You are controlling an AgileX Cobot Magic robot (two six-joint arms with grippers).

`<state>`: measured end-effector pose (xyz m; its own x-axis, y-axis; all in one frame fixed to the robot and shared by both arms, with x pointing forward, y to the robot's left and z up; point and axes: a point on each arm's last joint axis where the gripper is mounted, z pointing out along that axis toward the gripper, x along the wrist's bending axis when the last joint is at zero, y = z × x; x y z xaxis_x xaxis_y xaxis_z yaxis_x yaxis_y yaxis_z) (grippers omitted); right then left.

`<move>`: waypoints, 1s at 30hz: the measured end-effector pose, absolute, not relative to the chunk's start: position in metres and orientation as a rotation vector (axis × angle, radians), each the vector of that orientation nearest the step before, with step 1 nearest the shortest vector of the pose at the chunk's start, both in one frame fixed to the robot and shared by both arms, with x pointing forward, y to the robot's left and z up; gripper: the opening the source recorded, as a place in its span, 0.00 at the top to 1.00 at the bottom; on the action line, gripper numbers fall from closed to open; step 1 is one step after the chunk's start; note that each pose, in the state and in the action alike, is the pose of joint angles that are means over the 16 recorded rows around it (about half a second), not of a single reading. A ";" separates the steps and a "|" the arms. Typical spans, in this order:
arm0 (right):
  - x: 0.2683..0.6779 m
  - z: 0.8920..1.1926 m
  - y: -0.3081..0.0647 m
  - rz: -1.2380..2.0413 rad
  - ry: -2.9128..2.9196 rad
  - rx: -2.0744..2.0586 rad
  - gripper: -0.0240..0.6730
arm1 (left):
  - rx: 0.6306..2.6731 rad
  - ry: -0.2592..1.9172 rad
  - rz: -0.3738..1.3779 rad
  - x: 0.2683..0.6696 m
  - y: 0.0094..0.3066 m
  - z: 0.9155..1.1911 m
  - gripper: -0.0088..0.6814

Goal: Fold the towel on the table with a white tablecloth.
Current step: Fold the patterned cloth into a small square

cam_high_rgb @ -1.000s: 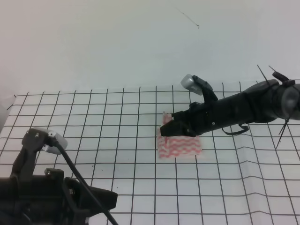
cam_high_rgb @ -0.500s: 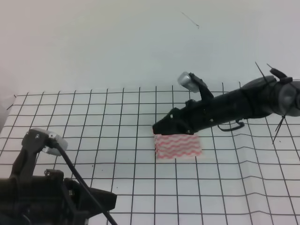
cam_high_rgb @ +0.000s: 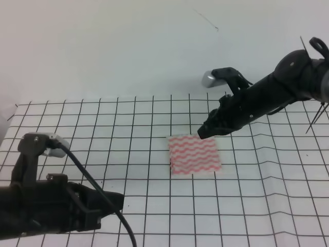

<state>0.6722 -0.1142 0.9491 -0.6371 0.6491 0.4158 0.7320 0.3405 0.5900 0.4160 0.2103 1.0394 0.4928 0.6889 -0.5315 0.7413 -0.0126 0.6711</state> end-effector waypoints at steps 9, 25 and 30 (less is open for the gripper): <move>0.682 0.922 -0.119 -1.118 -2.532 -1.384 0.96 | 1.724 1.233 -0.084 0.420 0.209 1.036 0.99; 0.676 1.008 -0.131 -1.362 -2.635 -1.348 0.96 | 1.754 1.154 -0.069 0.407 0.209 1.045 0.99; 0.648 1.088 -0.150 -1.526 -2.711 -1.289 0.96 | 1.751 1.100 0.045 0.392 0.215 1.061 0.99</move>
<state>0.6485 -0.1500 1.0880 -0.6855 0.7098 0.1623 0.5069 0.3052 0.8062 0.3918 0.2152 1.0608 0.5816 0.6842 -0.4400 0.6458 -0.0594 0.7612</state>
